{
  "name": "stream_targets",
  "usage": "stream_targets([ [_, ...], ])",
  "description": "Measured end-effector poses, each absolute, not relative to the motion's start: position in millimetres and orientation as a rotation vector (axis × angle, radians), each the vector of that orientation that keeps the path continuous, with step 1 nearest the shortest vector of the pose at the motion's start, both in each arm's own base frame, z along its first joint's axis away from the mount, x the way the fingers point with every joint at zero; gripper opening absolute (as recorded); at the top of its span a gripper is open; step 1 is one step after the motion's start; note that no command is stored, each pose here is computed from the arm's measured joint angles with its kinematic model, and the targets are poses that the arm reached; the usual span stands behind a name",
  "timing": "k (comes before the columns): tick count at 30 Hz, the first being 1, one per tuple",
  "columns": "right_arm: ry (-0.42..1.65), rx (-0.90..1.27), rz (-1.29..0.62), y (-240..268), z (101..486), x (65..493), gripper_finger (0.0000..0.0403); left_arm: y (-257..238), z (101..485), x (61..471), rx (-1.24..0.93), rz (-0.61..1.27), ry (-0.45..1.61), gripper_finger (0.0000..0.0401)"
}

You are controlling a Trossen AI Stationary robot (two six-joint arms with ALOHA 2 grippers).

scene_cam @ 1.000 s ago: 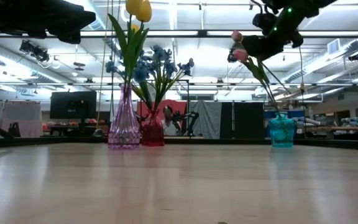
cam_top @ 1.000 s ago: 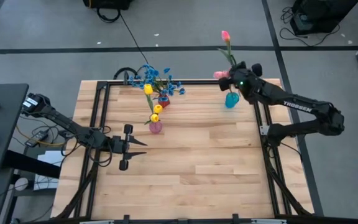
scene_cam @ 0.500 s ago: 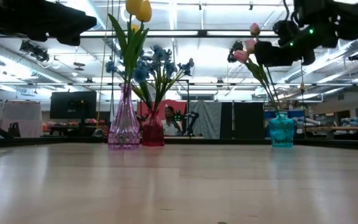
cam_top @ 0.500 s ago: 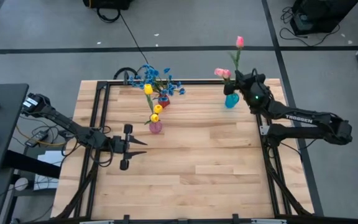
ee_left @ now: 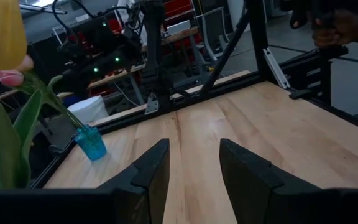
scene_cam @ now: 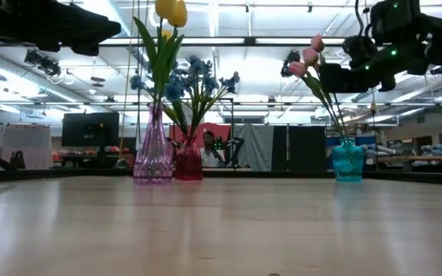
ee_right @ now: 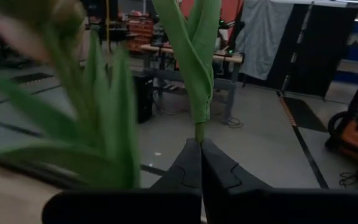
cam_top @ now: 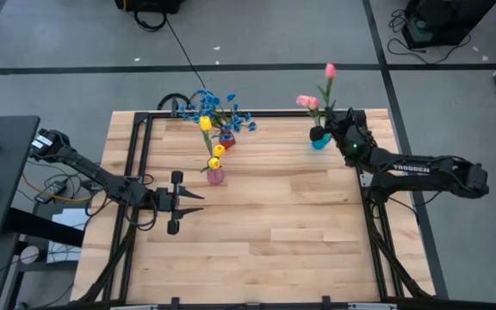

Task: Sort flowers into vase by color
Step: Put the pink tulip into the blue vase

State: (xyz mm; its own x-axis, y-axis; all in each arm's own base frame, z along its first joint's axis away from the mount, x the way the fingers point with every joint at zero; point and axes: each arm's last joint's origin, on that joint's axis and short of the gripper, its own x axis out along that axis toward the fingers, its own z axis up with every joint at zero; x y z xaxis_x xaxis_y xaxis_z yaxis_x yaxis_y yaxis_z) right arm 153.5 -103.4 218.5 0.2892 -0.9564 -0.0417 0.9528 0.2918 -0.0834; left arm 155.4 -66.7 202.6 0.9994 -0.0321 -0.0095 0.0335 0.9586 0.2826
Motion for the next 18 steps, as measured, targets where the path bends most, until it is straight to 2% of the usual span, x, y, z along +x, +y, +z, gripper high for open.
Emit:
stream_targets([
  [11, 0.197, -0.078, -1.182, -87.0, 195.9, 155.9, 0.0016, -66.7, 202.6, 155.4, 0.288, -0.033, 0.004, 0.0147],
  [18, 0.219, -0.096, -1.186, -76.2, 189.0, 156.9, 0.0015, -66.7, 203.1, 155.4, 0.286, -0.033, 0.0, 0.0147],
])
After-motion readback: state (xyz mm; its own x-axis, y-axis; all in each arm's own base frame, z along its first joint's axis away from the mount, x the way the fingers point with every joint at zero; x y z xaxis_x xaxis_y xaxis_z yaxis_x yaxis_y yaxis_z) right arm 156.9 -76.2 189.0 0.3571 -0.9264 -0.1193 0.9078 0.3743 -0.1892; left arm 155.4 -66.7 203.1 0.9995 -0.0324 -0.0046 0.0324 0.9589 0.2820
